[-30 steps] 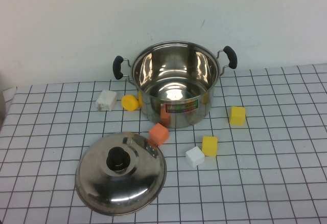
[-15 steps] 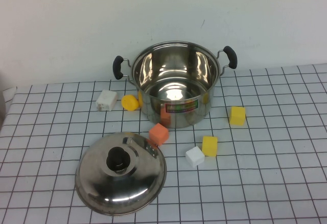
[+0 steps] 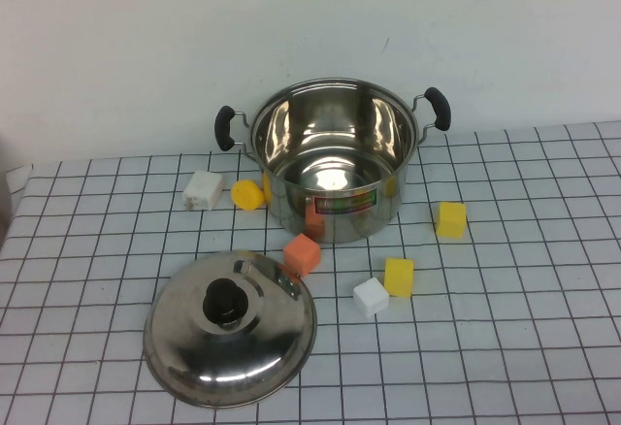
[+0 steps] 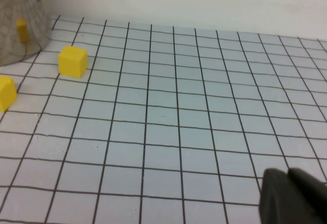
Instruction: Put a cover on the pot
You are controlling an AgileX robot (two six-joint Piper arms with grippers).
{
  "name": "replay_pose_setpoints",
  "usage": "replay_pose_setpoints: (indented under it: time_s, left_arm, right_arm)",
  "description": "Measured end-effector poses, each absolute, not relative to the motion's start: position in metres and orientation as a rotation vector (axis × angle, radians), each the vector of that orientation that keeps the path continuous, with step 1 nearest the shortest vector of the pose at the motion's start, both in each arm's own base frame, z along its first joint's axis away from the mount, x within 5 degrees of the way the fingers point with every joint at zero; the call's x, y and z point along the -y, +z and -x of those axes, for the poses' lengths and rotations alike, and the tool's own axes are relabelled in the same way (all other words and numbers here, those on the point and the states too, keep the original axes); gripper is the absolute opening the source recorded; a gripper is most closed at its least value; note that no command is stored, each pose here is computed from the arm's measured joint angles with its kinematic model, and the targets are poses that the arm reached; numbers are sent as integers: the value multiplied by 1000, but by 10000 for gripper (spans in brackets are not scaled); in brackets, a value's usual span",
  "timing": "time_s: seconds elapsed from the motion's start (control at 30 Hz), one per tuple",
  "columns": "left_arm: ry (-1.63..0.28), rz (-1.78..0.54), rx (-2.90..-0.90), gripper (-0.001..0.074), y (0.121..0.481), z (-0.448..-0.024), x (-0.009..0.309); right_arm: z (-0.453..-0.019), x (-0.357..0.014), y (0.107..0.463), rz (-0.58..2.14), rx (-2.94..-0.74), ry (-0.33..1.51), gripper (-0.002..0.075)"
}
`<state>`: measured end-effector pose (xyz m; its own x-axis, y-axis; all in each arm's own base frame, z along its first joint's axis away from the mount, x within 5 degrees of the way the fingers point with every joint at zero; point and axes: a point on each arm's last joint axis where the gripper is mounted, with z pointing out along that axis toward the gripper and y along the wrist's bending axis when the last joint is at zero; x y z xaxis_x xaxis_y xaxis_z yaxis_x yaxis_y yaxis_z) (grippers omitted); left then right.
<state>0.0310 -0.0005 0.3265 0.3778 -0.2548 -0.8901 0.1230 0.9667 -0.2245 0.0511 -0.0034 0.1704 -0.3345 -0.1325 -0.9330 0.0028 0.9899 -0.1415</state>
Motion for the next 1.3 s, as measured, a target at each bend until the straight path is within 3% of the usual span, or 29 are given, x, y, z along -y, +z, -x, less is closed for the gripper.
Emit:
replay_pose_setpoints:
  time_s: [0.2,0.4,0.8,1.03,1.3]
  left_arm:
    - [-203,102,-1335,-2,376,-62,3]
    - [-300,200,-1322,-2,394,-104,3]
    - [-296,291,-1703,-2,336,-197,6]
    - [-346,139,-1762,-2,315,-201,34]
    - [-354,-64,-1720,-2,250,-186,57]
  right_arm:
    - [-51,3,170,93,-1908,-138,9]
    - [-51,3,170,93,-1908,-138,9]
    - [-51,3,170,93,-1908,-138,9]
    - [-51,3,170,93,-1908,-138,9]
    - [-51,3,170,93,-1908,-138,9]
